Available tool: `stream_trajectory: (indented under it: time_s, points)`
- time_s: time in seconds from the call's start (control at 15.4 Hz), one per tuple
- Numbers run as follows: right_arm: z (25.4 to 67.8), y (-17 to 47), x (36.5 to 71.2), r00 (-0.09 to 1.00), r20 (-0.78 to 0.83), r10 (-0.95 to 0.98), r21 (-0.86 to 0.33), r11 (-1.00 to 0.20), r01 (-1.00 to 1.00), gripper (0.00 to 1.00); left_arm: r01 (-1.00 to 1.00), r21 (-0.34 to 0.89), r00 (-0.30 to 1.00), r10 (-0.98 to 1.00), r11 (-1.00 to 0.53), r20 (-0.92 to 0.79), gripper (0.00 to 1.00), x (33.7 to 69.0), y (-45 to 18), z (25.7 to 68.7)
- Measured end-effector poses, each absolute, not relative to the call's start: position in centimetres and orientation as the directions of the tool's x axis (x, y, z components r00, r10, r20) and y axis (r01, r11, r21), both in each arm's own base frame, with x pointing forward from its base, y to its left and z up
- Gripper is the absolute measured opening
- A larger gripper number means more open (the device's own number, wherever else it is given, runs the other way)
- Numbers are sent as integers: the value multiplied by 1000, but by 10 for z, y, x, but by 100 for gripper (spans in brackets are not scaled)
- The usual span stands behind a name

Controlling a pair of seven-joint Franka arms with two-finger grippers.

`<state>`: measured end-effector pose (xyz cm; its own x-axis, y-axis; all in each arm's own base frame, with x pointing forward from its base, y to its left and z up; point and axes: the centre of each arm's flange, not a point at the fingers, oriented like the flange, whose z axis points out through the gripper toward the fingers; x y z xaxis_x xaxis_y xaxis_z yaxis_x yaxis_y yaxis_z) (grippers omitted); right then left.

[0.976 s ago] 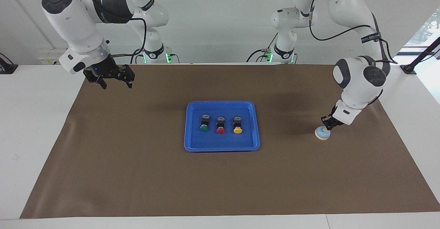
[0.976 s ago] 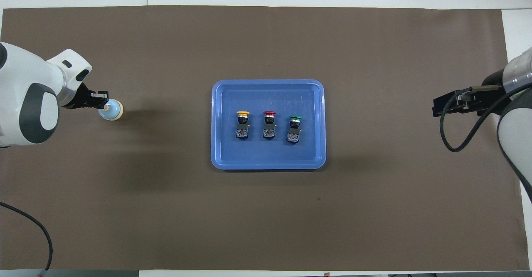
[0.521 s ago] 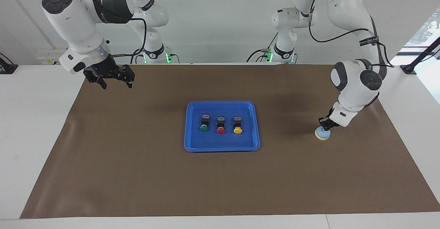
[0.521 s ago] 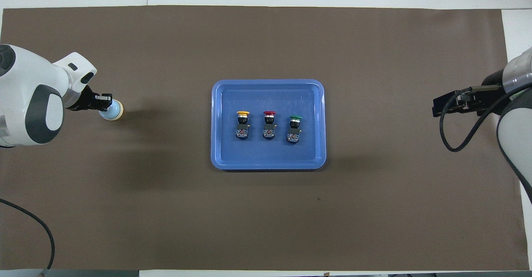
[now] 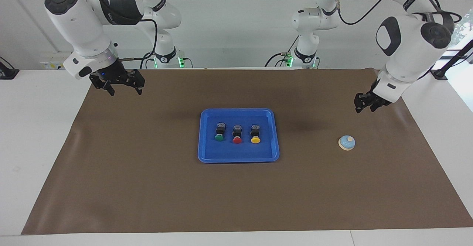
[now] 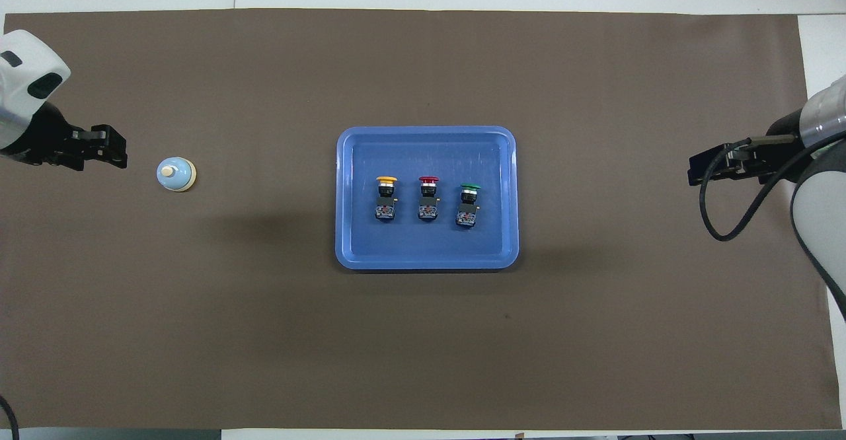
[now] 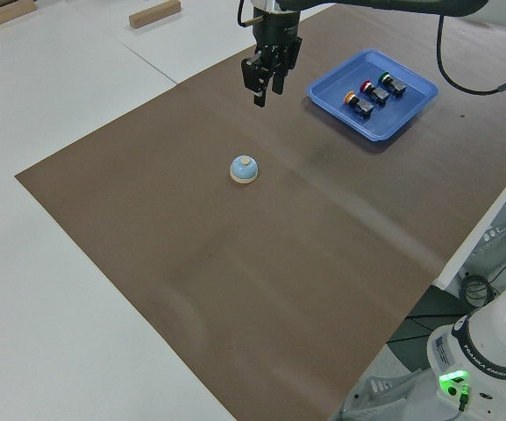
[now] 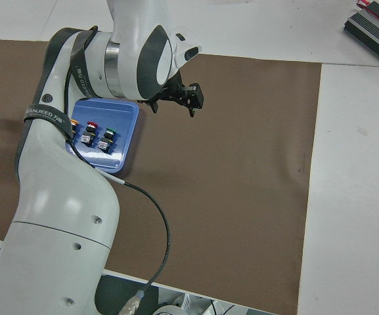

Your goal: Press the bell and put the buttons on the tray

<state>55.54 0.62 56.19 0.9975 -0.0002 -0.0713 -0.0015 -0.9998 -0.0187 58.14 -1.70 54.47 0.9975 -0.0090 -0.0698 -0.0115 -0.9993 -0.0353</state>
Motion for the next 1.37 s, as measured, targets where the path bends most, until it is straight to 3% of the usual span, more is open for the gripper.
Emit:
stream_trajectory:
  time_s: [0.13, 0.2, 1.37]
  points:
    - [562, 6, 555, 997, -71, 0, -19, -1000, -2, 100, -9, -38, 995, -5, -999, -96, 95, 567, -16, 559]
    - [562, 6, 555, 997, -71, 0, -19, -1000, -2, 100, -8, -38, 994, -4, -999, -107, 100, 565, -15, 560]
    - [562, 6, 555, 997, -71, 0, -19, -1000, -2, 100, -10, -39, 994, -6, -999, -107, 100, 562, -17, 584]
